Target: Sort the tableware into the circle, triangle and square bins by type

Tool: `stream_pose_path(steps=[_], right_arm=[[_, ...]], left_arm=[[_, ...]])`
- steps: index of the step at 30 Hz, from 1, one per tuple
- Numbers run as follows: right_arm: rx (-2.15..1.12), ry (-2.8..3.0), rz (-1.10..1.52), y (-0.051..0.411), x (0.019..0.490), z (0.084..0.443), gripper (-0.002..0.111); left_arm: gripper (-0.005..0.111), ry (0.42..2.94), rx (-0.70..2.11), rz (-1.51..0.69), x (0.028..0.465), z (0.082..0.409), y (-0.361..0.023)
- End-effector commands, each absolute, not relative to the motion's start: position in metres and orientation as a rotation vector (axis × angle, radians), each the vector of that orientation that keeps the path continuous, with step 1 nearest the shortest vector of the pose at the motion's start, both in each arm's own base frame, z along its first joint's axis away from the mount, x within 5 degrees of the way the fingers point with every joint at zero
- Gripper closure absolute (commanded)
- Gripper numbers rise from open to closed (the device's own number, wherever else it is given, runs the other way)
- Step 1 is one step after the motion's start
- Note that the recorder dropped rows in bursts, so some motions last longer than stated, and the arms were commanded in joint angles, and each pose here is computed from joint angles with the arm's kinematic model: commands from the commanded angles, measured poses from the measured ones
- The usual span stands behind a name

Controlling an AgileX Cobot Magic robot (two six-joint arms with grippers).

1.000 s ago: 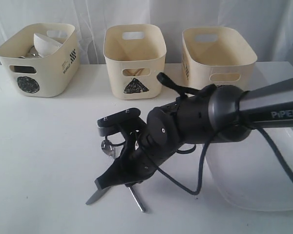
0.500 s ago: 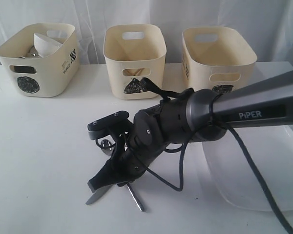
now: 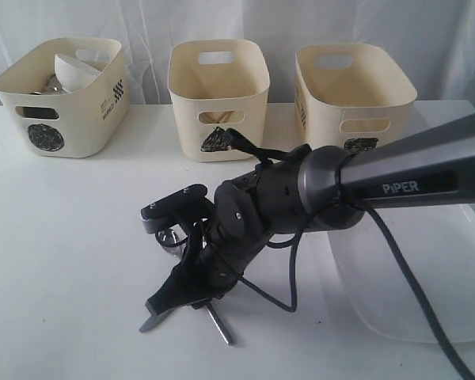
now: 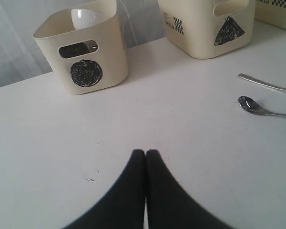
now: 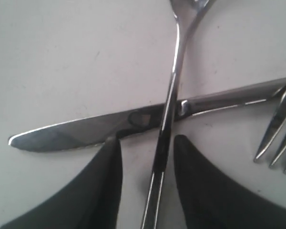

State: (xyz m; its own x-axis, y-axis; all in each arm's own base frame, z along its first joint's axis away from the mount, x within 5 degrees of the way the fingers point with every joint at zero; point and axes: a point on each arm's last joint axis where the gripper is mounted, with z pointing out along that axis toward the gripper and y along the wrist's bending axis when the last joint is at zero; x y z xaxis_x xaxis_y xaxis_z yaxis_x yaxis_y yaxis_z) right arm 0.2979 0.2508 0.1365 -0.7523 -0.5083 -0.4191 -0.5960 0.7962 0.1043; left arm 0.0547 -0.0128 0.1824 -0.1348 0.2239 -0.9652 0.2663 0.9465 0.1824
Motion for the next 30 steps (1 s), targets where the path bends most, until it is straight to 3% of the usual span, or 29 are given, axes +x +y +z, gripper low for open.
stream_pose_path(steps=[1,15,17,20,30], right_arm=[[-0.891,2.608,0.301,0.249,0.294,0.142,0.073],[-0.943,2.649,0.251,0.248,0.294,0.119,0.074],[-0.941,2.649,0.252,0.248,0.294,0.119,0.083],[-0.921,2.651,0.264,0.248,0.294,0.120,0.108],[-0.596,2.407,0.407,0.231,0.291,0.172,0.108]], left_arm=[[0.107,1.715,0.369,-0.050,0.054,0.182,-0.013],[0.107,1.715,0.369,-0.050,0.054,0.182,-0.013],[0.107,1.715,0.369,-0.050,0.054,0.182,-0.013],[0.107,1.715,0.369,-0.050,0.054,0.182,-0.013],[0.107,1.715,0.369,-0.050,0.054,0.182,-0.013]])
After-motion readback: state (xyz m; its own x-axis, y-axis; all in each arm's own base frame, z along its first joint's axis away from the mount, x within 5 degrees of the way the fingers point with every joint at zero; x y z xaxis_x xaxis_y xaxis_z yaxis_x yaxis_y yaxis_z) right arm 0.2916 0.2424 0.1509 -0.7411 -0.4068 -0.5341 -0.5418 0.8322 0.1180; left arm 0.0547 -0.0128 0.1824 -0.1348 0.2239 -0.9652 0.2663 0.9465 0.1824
